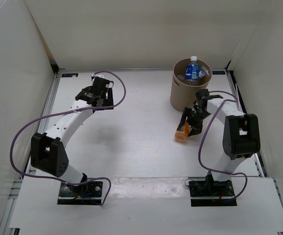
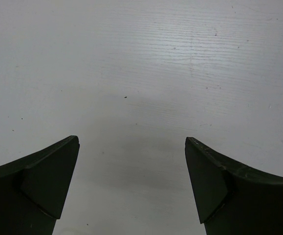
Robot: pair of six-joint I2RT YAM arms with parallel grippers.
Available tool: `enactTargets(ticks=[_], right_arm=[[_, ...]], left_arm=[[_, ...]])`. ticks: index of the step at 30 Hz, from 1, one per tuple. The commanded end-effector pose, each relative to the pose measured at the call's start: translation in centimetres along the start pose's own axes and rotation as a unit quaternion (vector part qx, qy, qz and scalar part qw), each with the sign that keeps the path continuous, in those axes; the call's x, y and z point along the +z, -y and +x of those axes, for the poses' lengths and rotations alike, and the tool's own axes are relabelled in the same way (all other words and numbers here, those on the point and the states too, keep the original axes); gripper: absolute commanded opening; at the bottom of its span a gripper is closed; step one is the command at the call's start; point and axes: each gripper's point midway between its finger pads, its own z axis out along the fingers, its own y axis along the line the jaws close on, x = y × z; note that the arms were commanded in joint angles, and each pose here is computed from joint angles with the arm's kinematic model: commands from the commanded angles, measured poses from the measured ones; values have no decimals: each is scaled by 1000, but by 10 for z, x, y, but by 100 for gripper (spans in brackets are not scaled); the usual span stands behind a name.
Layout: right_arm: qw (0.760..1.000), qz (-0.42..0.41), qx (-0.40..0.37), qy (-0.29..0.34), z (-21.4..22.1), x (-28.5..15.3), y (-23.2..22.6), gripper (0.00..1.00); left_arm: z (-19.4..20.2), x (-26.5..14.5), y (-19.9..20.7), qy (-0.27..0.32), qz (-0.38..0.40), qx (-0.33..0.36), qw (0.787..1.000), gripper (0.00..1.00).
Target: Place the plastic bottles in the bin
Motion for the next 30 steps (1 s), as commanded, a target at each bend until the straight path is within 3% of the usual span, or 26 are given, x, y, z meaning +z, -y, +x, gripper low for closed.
enactTargets(ticks=[1, 13, 18, 23, 24, 30], right_arm=[[1000, 27, -7, -4, 2, -5, 2, 73], [1000, 13, 0, -4, 4, -7, 3, 38], [1000, 3, 16, 9, 2, -10, 11, 17], [999, -7, 43, 29, 2, -19, 26, 7], [999, -8, 47, 26, 6, -18, 31, 0], [995, -62, 55, 51, 8, -32, 36, 0]], left_arm=[[-8, -16, -10, 17, -1, -6, 1000, 100], [-4, -16, -11, 8, -2, -1, 1000, 100], [-3, -14, -9, 3, 1, -4, 1000, 100], [2, -9, 4, -10, 27, -16, 999, 100], [1, -6, 8, -8, 33, -22, 999, 100], [-4, 2, 51, -22, 118, -41, 992, 100]])
